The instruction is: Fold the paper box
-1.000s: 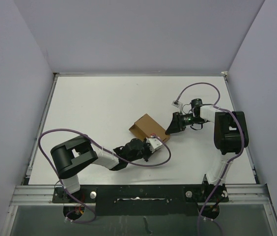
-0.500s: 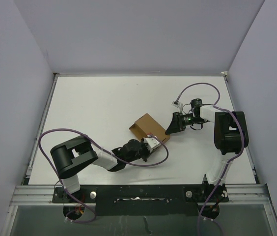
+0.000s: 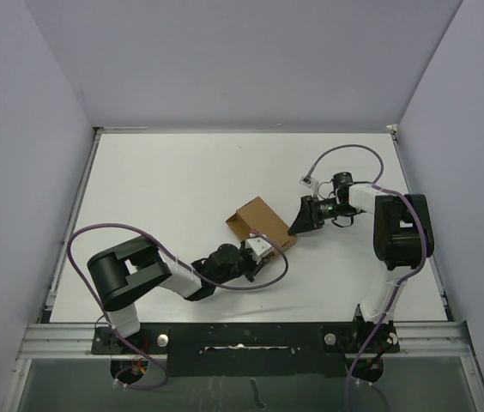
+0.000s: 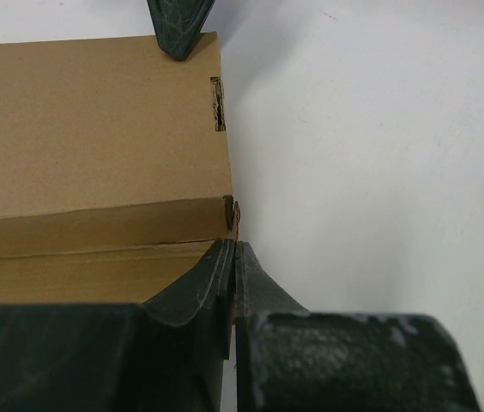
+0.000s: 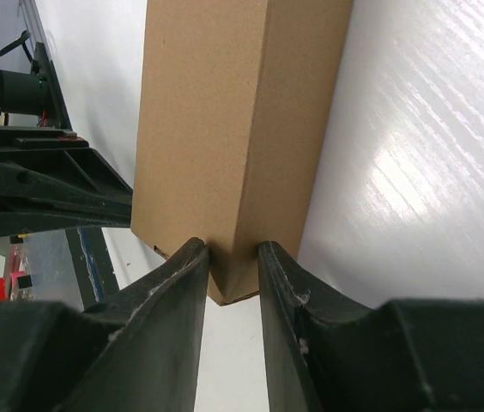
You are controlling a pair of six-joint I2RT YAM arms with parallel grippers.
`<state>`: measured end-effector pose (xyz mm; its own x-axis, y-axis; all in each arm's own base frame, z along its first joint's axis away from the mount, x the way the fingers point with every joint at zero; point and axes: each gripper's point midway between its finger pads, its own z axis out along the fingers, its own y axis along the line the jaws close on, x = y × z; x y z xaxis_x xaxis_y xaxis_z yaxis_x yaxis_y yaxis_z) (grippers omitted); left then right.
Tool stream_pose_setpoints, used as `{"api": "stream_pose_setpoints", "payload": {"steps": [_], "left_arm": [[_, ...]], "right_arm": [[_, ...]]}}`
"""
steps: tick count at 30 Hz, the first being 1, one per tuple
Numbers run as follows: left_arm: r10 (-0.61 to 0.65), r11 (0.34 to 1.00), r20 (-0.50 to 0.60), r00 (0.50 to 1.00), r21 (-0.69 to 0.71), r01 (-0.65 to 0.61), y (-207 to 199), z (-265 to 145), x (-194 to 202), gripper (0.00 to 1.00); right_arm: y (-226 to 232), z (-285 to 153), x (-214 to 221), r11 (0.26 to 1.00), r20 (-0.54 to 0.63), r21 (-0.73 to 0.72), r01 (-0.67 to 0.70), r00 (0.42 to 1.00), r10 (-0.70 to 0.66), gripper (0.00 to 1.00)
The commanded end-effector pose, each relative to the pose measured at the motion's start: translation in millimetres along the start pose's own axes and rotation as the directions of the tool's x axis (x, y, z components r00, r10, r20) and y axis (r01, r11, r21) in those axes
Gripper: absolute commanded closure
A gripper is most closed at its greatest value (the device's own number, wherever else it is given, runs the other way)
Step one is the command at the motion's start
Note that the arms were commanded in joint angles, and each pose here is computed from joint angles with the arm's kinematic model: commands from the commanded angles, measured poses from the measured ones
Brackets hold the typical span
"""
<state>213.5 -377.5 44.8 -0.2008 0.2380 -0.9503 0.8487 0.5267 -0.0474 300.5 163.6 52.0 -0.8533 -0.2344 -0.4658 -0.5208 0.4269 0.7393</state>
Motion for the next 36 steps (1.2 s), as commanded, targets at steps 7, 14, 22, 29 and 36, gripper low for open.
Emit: {"api": "stream_pose_setpoints", "payload": {"steps": [7,14,22,29,36], "left_arm": [[-0.035,0.999,0.039,0.999,-0.029,0.037,7.9,-1.1,-0.2,1.00],[-0.035,0.999,0.042,0.999,-0.029,0.036,8.9,-2.0,1.1,1.00],[-0.033,0.999,0.052,0.998,-0.021,0.034,8.8,-3.6,3.4,1.00],[-0.030,0.999,0.055,0.998,-0.011,0.031,7.4,-4.0,5.7,1.00],[-0.033,0.999,0.057,0.998,-0.021,0.035,9.7,-5.3,8.6,1.00]], "right_arm": [[-19.9,0.2,-0.4,0.995,-0.034,0.090,0.046,0.999,-0.043,0.71],[-21.1,0.3,0.2,0.995,-0.036,0.092,0.042,0.999,-0.039,0.71],[-22.1,0.7,1.1,0.995,-0.040,0.092,0.038,0.999,-0.034,0.71],[-22.6,0.9,1.4,0.995,-0.042,0.092,0.038,0.999,-0.035,0.71],[-23.1,1.3,1.9,0.995,-0.043,0.091,0.036,0.999,-0.032,0.71]]}}
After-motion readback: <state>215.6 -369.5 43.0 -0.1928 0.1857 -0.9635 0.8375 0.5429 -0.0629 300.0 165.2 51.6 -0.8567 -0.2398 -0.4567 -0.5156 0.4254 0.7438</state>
